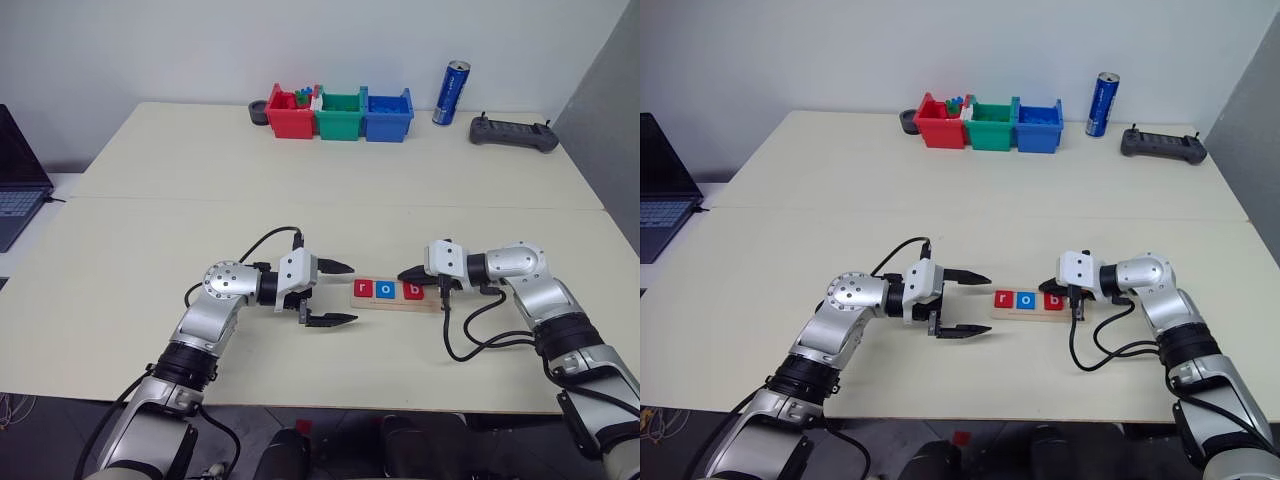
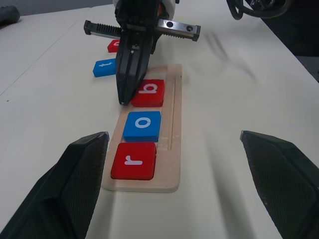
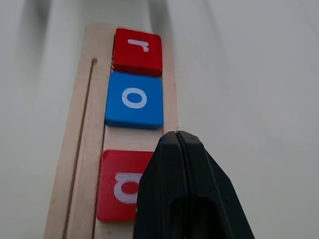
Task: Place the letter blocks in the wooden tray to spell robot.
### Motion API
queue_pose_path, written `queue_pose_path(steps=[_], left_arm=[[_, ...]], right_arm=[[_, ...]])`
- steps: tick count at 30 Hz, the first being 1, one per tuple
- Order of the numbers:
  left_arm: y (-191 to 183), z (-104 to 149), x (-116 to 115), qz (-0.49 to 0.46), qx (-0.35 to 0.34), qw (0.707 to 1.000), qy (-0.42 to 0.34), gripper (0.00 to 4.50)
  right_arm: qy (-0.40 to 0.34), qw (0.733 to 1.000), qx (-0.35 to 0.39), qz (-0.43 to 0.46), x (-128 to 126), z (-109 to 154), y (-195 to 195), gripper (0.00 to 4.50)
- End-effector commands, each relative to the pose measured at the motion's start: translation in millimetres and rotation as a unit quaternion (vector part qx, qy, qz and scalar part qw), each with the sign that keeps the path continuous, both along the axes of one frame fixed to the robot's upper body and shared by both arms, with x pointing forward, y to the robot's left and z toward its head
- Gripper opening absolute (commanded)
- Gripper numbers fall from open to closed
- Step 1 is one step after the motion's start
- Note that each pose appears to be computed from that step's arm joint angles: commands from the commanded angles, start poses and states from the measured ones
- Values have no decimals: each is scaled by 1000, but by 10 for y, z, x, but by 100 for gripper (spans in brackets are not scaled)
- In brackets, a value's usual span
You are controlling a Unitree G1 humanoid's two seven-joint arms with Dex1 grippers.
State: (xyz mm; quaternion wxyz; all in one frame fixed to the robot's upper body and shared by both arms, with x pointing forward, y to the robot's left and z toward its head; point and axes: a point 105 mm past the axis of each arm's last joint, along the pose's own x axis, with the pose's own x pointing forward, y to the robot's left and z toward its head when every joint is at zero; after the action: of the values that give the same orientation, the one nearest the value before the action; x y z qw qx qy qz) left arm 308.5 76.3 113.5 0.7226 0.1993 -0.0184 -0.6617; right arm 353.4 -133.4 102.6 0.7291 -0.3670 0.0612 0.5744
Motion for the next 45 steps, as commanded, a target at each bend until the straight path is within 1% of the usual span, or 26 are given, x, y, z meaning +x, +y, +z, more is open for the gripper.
queue_pose_path(steps=[1,8,11,14,16,20,23,25,27,28,29,31,34,35,39,40,42,45], left_arm=[[8,63,-4,1,-4,1000,-16,450],[10,68,5,2,-4,1000,-17,450],[13,66,5,2,-3,1000,-17,450],[3,64,-3,1,-4,1000,-17,450],[-7,61,-19,0,-6,1000,-17,450],[0,57,-30,0,-6,1000,-17,450],[14,53,-28,0,-5,1000,-16,450],[19,46,-20,1,-5,1000,-15,450],[20,37,-15,1,-5,1000,-14,450],[15,37,-14,0,-5,1000,-14,450],[8,38,-14,-1,-5,1000,-14,450],[-1,39,-10,-5,-5,1000,-14,450],[-12,48,6,-8,-5,1000,-15,450],[-14,52,12,-8,-4,1000,-15,450],[-19,57,29,-13,-3,1000,-17,450],[-23,61,30,-14,-3,1000,-18,450],[-28,66,30,-16,-2,1000,-18,450],[-21,66,28,-17,0,1000,-18,450]], right_arm=[[-25,1000,0,4,54,125,8,2],[-21,1000,12,10,28,163,29,2],[-22,999,23,5,37,227,24,2],[-32,999,36,-9,32,370,-52,2],[-41,998,38,-22,-17,441,-142,2],[-40,995,59,-71,-195,536,-331,2],[-37,984,87,-148,-301,575,-538,55],[-42,970,105,-215,-344,563,-714,113],[-46,957,115,-263,-368,544,-824,184],[-53,945,126,-297,-368,542,-895,223],[-59,934,136,-326,-375,538,-957,250],[-73,900,159,-400,-376,525,-1101,321],[-87,854,184,-478,-372,492,-1210,423],[-93,838,191,-503,-360,487,-1236,447],[-84,770,233,-588,-302,396,-1264,447],[-75,759,241,-600,-291,359,-1245,447],[-59,741,258,-617,-262,310,-1187,447],[-43,727,262,-633,-220,240,-1127,447]])
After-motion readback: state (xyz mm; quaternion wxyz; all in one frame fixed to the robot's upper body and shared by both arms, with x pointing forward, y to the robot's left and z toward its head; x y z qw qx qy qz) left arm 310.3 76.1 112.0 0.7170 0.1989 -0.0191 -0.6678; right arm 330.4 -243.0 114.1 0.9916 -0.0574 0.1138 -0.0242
